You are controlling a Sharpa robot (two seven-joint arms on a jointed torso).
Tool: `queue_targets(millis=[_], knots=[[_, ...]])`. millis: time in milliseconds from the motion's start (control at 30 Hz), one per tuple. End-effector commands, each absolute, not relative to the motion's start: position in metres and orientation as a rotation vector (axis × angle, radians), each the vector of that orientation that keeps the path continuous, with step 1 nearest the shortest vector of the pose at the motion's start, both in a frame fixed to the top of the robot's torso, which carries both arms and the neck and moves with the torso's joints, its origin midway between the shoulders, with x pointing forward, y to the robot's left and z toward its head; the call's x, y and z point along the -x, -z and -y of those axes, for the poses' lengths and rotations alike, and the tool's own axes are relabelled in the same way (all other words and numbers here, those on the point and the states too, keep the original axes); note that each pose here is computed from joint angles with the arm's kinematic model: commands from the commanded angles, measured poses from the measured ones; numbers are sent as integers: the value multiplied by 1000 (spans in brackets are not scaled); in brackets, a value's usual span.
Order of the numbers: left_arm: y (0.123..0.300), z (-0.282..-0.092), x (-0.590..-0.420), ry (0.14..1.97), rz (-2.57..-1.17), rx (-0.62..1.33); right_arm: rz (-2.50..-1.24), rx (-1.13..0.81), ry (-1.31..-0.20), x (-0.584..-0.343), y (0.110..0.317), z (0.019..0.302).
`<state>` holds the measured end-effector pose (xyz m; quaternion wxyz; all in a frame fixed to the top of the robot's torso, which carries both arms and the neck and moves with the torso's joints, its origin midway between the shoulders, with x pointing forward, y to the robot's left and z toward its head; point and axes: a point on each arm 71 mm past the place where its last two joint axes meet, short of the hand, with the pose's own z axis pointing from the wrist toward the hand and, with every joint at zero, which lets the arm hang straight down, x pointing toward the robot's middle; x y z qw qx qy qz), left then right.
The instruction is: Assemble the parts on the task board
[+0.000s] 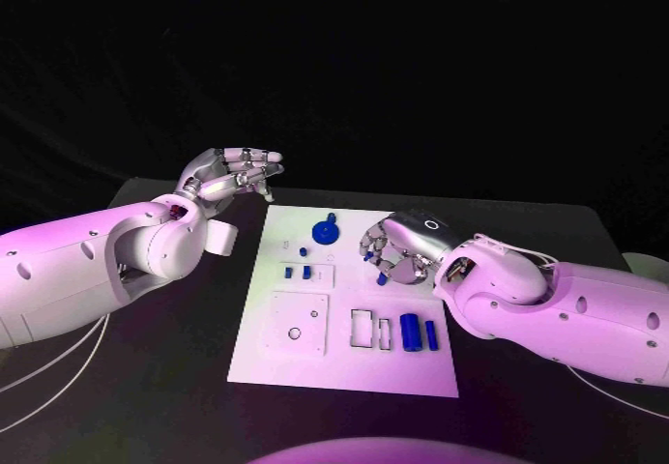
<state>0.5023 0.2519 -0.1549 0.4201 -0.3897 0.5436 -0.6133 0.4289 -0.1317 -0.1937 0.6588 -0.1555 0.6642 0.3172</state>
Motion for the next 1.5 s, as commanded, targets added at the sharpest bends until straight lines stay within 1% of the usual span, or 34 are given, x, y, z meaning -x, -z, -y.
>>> queue_targets(millis=[33, 167, 367, 533, 700, 1500], knots=[[154, -247, -502, 1555, -1365, 979, -1503, 369, -787, -420, 194, 115], [154, -243, -502, 1563, -1371, 977, -1518, 384, -837, -411, 200, 97], [155, -238, -502, 1572, -1378, 975, -1556, 394, -886, -402, 216, 79], [155, -234, -503, 1577, -1382, 973, -1586, 397, -910, -396, 229, 69], [155, -231, -503, 1583, -1388, 972, -1606, 397, -920, -394, 239, 63], [155, -230, -503, 1582, -1394, 975, -1634, 412, -933, -390, 251, 55]])
